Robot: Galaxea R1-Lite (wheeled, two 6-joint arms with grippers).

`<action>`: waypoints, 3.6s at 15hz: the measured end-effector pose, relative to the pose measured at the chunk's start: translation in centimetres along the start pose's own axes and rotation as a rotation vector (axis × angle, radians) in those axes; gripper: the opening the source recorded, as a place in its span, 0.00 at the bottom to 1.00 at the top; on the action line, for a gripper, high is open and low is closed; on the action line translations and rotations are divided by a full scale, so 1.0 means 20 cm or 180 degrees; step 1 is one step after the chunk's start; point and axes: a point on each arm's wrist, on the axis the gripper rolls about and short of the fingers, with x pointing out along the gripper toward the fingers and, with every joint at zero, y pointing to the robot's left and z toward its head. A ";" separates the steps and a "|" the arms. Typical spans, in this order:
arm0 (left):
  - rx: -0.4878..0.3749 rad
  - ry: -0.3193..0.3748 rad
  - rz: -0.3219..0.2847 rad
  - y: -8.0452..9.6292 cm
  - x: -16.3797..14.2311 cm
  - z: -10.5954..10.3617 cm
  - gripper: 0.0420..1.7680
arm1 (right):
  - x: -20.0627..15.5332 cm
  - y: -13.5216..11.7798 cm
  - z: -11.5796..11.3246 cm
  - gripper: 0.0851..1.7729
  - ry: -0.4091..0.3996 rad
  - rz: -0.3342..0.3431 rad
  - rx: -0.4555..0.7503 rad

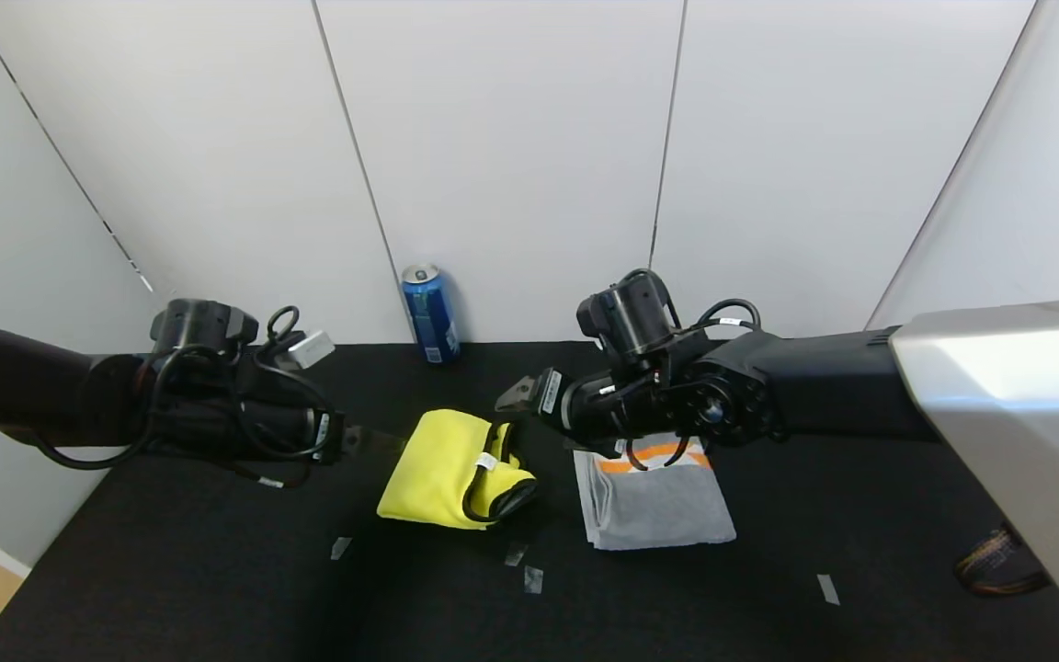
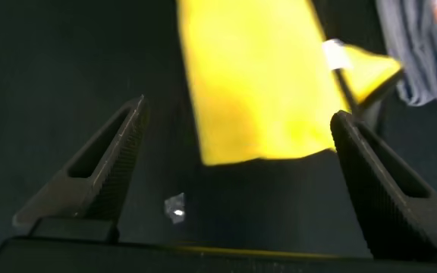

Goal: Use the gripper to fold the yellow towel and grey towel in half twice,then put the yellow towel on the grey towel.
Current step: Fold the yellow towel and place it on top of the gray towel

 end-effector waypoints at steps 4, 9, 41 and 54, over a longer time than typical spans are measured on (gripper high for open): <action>-0.0357 0.0234 -0.0003 0.19 0.09 -0.14 0.96 | 0.06 0.00 -0.07 0.96 0.0210 0.0046 0.0076; -0.0439 0.0423 -0.0083 0.20 0.18 -0.21 0.96 | 0.14 0.01 -0.14 0.96 0.0326 0.0050 0.0022; -0.0141 0.0520 -0.0426 -0.01 0.31 -0.17 0.97 | 0.38 0.00 -0.28 0.96 0.0263 -0.0191 -0.0135; -0.0177 0.0521 -0.0431 -0.01 0.31 -0.17 0.97 | 0.42 0.00 -0.31 0.96 0.0290 -0.0199 -0.0202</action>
